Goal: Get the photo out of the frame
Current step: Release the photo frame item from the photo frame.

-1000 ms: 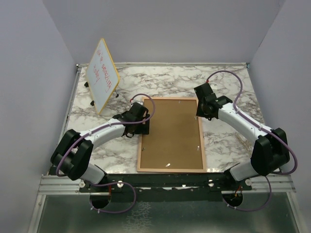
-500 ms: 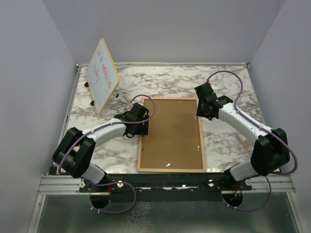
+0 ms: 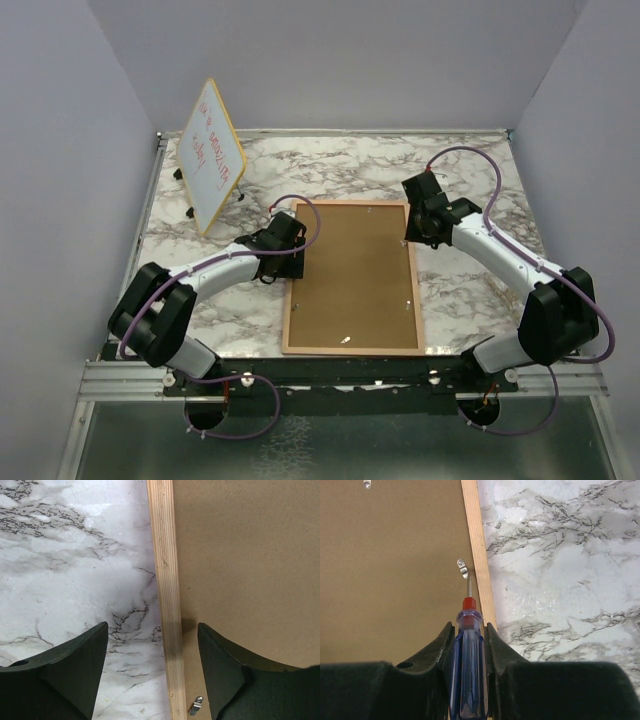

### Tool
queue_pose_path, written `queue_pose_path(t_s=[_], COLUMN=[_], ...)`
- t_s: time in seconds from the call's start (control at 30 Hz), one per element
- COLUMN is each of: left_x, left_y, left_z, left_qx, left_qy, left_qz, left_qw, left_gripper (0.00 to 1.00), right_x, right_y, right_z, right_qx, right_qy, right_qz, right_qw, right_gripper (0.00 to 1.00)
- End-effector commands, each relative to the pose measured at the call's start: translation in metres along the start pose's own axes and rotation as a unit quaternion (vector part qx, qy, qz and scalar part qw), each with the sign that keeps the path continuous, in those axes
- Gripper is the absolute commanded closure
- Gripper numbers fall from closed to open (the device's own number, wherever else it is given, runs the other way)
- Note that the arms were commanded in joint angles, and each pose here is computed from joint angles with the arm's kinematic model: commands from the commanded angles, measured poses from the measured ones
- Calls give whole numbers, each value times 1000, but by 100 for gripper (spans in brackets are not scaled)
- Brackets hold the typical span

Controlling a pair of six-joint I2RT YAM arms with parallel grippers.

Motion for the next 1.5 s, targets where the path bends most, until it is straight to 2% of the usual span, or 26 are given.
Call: queue_pose_path(t_s=[0.0, 0.5, 0.67, 0.93, 1.13, 1.27, 1.47], left_x=[4, 5, 5, 0, -16, -24, -23], left_y=[-2, -2, -1, 5, 13, 15, 9], left_z=[-1, -2, -1, 5, 20, 25, 25], left_qx=[8, 11, 7, -19, -43, -30, -21], left_qy=[-1, 0, 0, 11, 45, 88, 129], left_qz=[3, 2, 0, -22, -57, -82, -89], left_qw=[1000, 1000, 1000, 1000, 996, 992, 987], left_gripper=[28, 32, 32, 26, 20, 30, 34], right_x=[3, 4, 2, -3, -7, -6, -1], right_y=[7, 6, 7, 22, 38, 41, 41], right_z=[0, 2, -5, -9, -3, 1, 10], right_qx=[-18, -29, -4, -11, -73, -104, -141], right_qy=[2, -3, -2, -11, -18, -25, -28], right_qz=[14, 12, 5, -16, -29, -34, -16], right_qw=[1000, 999, 1000, 1000, 997, 994, 989], right_gripper=[99, 99, 99, 99, 99, 99, 99])
Point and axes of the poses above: each gripper's point midway between its finger pads, its own y axis back along the fingers, its own z axis along the line the jaws close on, x = y × z, the point moved 7 cm from there along y, back along the fingers, and after that the axes turned 13 degrees about -y, right-handed, at the moved point
